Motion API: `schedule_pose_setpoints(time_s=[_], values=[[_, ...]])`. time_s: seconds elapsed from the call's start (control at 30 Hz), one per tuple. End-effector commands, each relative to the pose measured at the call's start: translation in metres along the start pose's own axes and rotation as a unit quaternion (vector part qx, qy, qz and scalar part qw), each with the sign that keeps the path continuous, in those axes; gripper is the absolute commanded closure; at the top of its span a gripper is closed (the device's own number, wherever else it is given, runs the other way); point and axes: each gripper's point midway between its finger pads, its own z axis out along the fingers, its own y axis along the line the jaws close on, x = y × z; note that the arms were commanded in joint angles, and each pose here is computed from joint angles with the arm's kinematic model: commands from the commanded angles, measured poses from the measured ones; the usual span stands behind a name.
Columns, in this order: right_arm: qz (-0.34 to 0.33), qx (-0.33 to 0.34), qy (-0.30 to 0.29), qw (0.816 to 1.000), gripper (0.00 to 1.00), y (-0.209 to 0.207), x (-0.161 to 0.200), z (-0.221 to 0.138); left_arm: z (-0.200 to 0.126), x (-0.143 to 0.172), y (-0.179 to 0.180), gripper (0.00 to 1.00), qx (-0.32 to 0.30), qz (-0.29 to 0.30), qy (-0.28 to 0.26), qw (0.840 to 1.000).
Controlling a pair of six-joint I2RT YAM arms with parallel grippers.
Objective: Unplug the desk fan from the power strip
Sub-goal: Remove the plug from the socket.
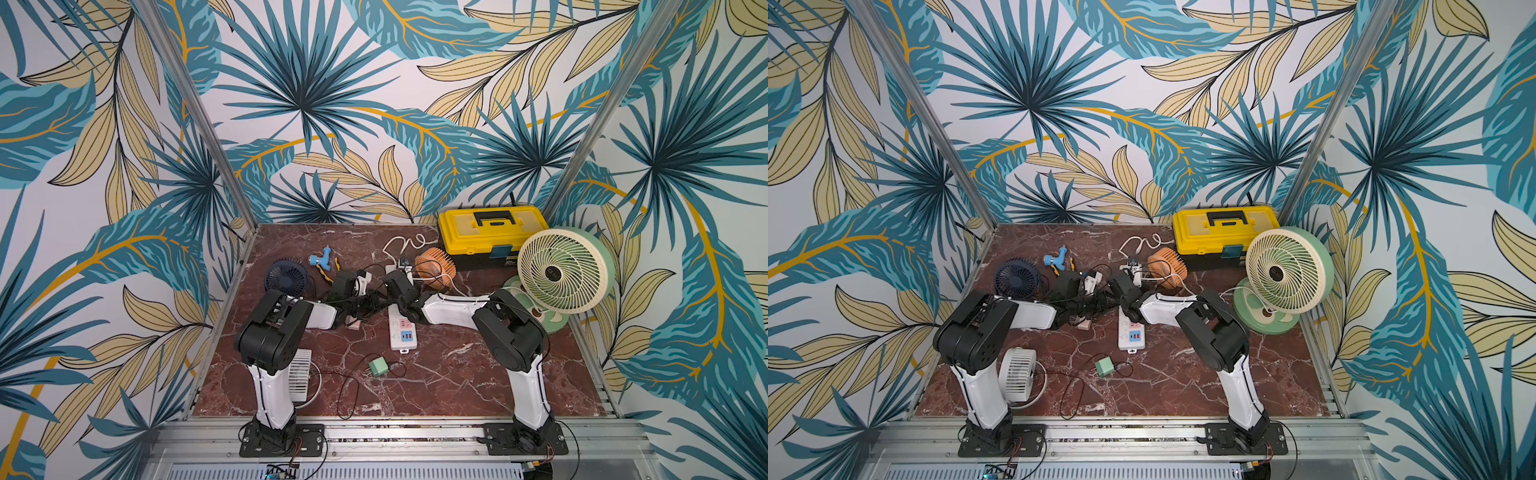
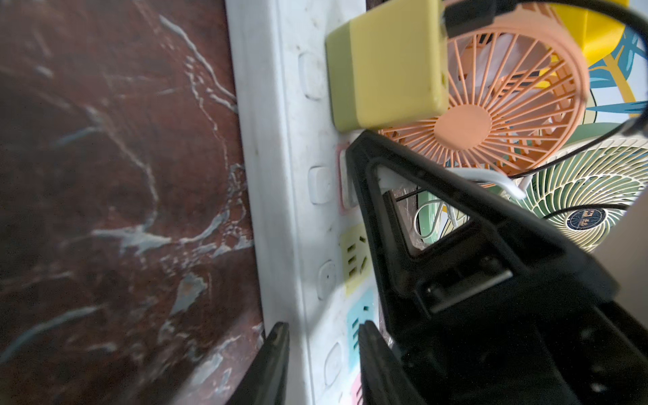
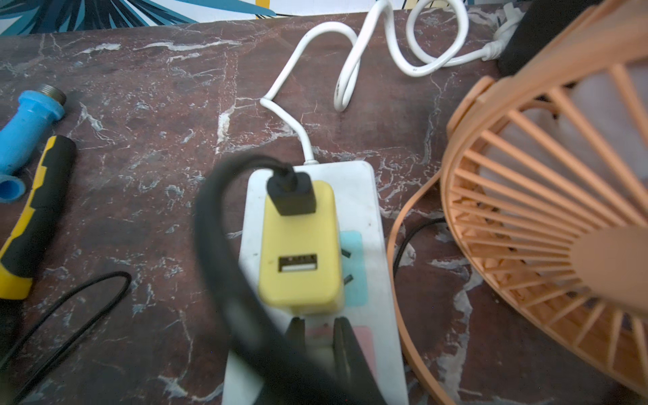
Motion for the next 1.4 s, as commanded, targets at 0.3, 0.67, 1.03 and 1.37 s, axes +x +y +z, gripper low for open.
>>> schedule_pose_setpoints(time_s=[0.3,0.67,1.03,1.37], values=[[-0.009,-0.002,0.041,0.999,0.97,-0.008,0.027,0.002,0.015,0.01,0.002,0.65,-0.091,0.05,0.03,0.994],[-0.052,0.009,0.027,0.998,0.97,0.007,0.01,-0.014,0.018,0.019,0.029,0.69,-0.137,0.036,0.049,0.989],[0.068,-0.056,0.054,0.995,1.0,0.0,0.018,-0.009,0.015,0.022,0.036,0.69,-0.156,0.04,0.053,0.985],[-0.042,0.027,0.044,0.998,1.0,0.007,0.012,-0.023,0.017,0.022,0.039,0.68,-0.16,0.04,0.055,0.985]])
